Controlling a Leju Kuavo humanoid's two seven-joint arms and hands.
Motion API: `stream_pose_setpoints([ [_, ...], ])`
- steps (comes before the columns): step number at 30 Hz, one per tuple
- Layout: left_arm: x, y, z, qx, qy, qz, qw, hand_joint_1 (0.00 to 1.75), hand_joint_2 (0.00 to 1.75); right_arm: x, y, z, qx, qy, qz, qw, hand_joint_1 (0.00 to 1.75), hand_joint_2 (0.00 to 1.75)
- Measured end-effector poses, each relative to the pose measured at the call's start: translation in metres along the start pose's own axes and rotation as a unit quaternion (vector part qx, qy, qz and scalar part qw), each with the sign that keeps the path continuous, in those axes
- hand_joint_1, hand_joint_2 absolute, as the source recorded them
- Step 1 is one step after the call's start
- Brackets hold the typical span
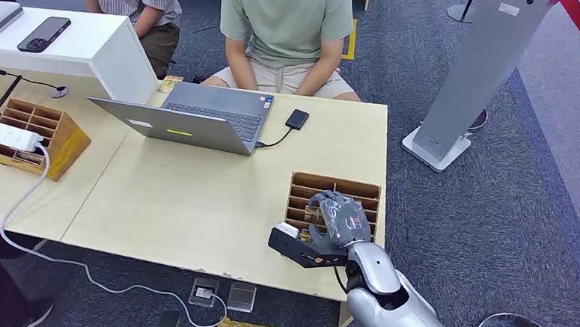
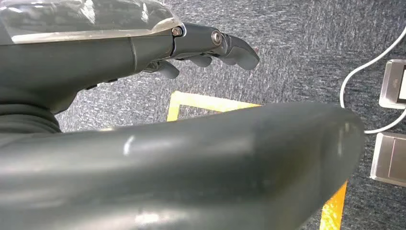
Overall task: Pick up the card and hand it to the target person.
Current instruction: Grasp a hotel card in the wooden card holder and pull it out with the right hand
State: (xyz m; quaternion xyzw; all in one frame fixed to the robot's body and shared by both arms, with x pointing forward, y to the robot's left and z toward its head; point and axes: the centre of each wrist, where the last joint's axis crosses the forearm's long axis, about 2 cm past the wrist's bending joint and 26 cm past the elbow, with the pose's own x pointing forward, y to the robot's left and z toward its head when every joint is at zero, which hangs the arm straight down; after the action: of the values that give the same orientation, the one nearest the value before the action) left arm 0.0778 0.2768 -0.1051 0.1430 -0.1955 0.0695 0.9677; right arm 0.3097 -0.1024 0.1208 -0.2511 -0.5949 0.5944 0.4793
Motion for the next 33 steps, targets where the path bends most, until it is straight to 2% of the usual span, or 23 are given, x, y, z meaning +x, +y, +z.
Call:
stream_pose_setpoints([
  [33, -0.0002, 0.0, 0.0001, 0.0, -0.001, -0.002, 1.0, 0.0, 0.0, 0.001, -0.0002, -0.0005, 0.001, 0.008, 0.028, 1.0, 0.83, 1.75],
])
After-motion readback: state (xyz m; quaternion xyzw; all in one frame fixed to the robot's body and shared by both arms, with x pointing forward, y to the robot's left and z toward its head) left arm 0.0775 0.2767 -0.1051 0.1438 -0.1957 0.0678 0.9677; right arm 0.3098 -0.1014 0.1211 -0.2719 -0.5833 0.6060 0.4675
